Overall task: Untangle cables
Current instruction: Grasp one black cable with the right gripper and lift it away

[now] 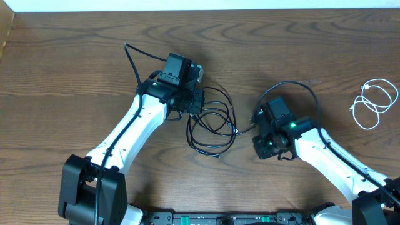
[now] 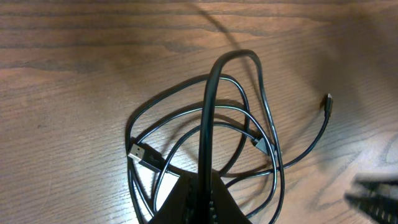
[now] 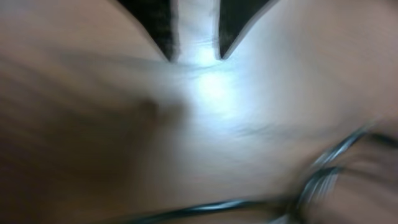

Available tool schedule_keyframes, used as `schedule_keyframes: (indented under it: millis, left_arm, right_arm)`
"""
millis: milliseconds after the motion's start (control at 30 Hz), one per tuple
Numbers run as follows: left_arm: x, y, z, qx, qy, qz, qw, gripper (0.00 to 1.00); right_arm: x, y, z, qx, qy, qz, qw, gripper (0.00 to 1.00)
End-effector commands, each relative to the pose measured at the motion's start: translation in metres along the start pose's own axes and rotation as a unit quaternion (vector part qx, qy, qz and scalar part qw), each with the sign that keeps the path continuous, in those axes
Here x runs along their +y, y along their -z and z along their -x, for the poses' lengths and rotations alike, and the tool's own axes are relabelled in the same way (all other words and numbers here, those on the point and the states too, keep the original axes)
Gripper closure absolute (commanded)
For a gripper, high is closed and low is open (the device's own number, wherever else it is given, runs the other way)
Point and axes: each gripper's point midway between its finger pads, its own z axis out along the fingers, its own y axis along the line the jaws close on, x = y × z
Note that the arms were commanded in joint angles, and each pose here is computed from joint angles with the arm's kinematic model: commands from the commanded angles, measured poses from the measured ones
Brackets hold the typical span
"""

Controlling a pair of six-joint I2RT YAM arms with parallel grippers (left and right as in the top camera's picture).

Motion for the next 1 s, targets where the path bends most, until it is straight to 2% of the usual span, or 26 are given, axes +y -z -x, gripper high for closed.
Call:
schedule_keyframes:
  millis: [0,67,167,233,300,367,667,800,833,933,967]
  left_arm:
    - [-0.002,0.01,0.006,-0.015,0.008,-0.001,1.0,0.93]
    - [-0.008,0.012,0.004,-0.011,0.007,-0.018,1.0,0.92]
    - [-0.043,0.024,0.002,-0.007,-0.011,-0.112,0.994,0.93]
    - [-0.072,0.04,0.005,-0.018,-0.043,-0.191,0.981,0.93]
    - [-0.091,0.059,0.012,-0.04,-0.064,-0.239,0.968,0.92]
    - [-0.103,0.078,0.018,-0.07,-0.085,-0.261,0.959,0.93]
    - [-0.118,0.136,0.025,-0.151,-0.127,-0.261,0.945,0.92]
    - [-0.122,0.153,0.024,-0.17,-0.136,-0.264,0.94,0.93]
    - [-0.123,0.156,0.023,-0.174,-0.138,-0.265,0.938,0.92]
    - [-0.125,0.163,0.022,-0.182,-0.142,-0.266,0.936,0.93]
    - [-0.125,0.164,0.022,-0.184,-0.143,-0.266,0.935,0.93]
  right_arm:
    - [-0.057,0.009,0.016,-0.064,-0.171,-0.136,0.974,0.69]
    - [-0.045,0.007,0.034,-0.09,-0.177,-0.09,0.976,0.69]
    - [0.015,0.012,0.067,-0.13,-0.059,0.072,0.987,0.65]
    - [0.058,0.026,0.076,-0.155,0.04,0.179,0.971,0.58]
    - [0.084,0.039,0.081,-0.177,0.092,0.244,0.949,0.5]
    - [0.087,0.045,0.093,-0.206,0.103,0.244,0.942,0.43]
    - [0.069,0.059,0.137,-0.303,0.1,0.173,0.932,0.33]
    - [0.072,0.068,0.147,-0.328,0.091,0.181,0.923,0.36]
    - [0.072,0.069,0.148,-0.33,0.087,0.183,0.922,0.41]
    - [0.072,0.07,0.149,-0.33,0.082,0.185,0.922,0.69]
    - [0.072,0.068,0.147,-0.326,0.082,0.184,0.924,0.75]
